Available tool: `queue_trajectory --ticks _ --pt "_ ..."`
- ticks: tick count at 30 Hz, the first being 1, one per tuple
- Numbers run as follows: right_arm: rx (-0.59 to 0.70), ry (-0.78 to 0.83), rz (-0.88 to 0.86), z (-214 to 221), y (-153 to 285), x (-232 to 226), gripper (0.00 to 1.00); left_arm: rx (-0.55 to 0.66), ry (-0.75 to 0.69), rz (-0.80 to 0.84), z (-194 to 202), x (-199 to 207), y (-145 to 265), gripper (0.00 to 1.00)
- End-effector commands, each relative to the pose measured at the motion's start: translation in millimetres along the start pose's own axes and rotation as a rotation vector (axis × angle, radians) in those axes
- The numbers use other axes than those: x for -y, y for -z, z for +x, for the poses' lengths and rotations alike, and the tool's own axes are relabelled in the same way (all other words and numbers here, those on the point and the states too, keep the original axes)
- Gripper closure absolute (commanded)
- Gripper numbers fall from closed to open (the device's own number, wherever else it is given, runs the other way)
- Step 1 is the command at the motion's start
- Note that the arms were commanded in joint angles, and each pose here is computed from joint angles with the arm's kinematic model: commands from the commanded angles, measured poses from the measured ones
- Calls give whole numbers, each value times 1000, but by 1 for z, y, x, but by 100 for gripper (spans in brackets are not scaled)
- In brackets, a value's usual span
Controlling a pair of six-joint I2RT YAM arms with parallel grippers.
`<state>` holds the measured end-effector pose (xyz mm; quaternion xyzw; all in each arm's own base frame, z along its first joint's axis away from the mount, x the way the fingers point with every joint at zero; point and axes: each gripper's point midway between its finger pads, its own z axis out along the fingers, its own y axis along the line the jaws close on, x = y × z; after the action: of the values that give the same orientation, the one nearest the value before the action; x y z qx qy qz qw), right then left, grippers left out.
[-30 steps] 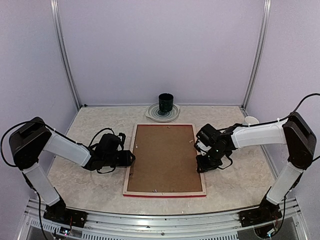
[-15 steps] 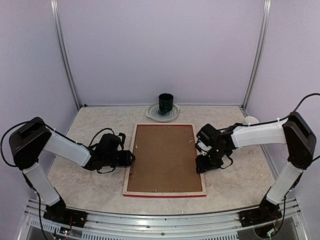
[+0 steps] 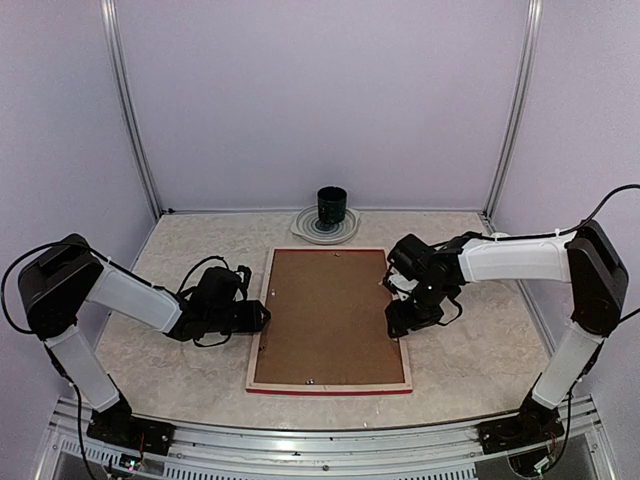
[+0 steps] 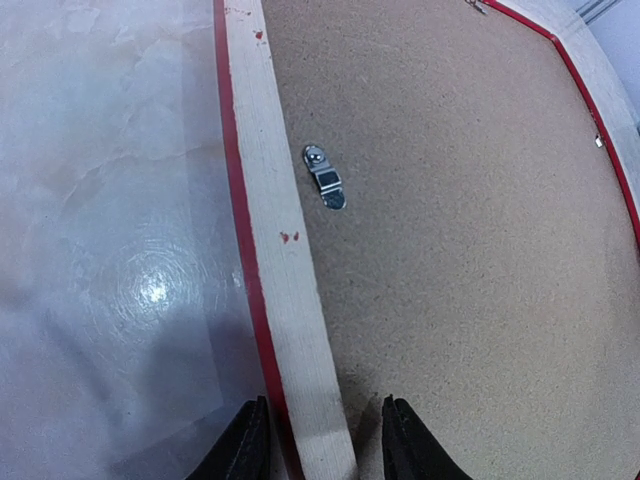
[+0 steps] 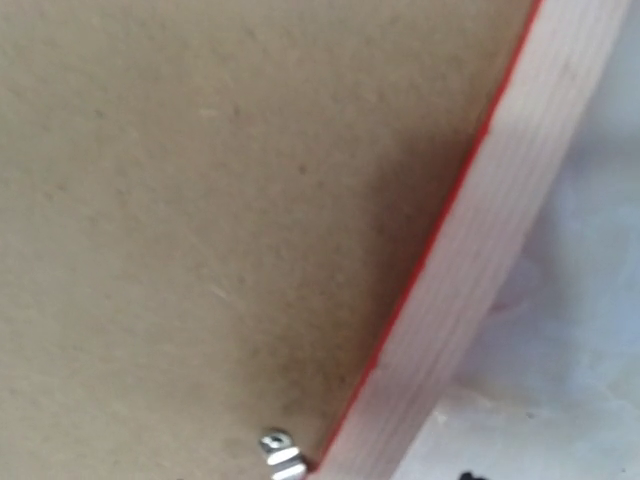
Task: Put the photo into the frame
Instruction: Press the fastener onto the backboard.
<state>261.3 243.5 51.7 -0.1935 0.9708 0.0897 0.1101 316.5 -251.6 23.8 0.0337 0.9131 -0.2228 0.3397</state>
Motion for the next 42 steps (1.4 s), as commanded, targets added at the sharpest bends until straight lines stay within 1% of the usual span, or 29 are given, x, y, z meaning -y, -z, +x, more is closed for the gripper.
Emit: queue_trajectory --ticks 1,5,10,15,21,25,29,32,35,39,42 --pt "-70 48 35 11 -10 8 42 -99 -7 -32 29 -15 -1 62" --pt "-96 69 65 14 -19 14 44 -98 -7 -32 29 -15 -1 62" --pt "-109 85 72 14 -25 16 51 -100 -7 -31 30 -15 -2 62" --pt "-114 96 96 14 -31 20 67 -102 -9 -29 30 -14 -2 62" --pt "-116 99 91 15 -32 20 81 -109 -13 -24 31 -14 -4 62" --pt "-113 94 84 16 -32 19 87 -112 -16 -24 32 -14 -5 62" --pt "-106 84 80 16 -32 18 88 -112 -22 -18 31 -12 -4 60" --pt "-94 75 77 15 -31 18 88 -98 -29 -21 25 -10 2 57" --pt "-86 63 75 15 -31 18 88 -62 -59 -47 12 -3 15 53" --pt "-68 50 70 11 -28 17 89 -42 -125 -125 2 8 33 46" --pt "-52 43 65 9 -26 15 89 -76 -151 -156 11 14 44 40"
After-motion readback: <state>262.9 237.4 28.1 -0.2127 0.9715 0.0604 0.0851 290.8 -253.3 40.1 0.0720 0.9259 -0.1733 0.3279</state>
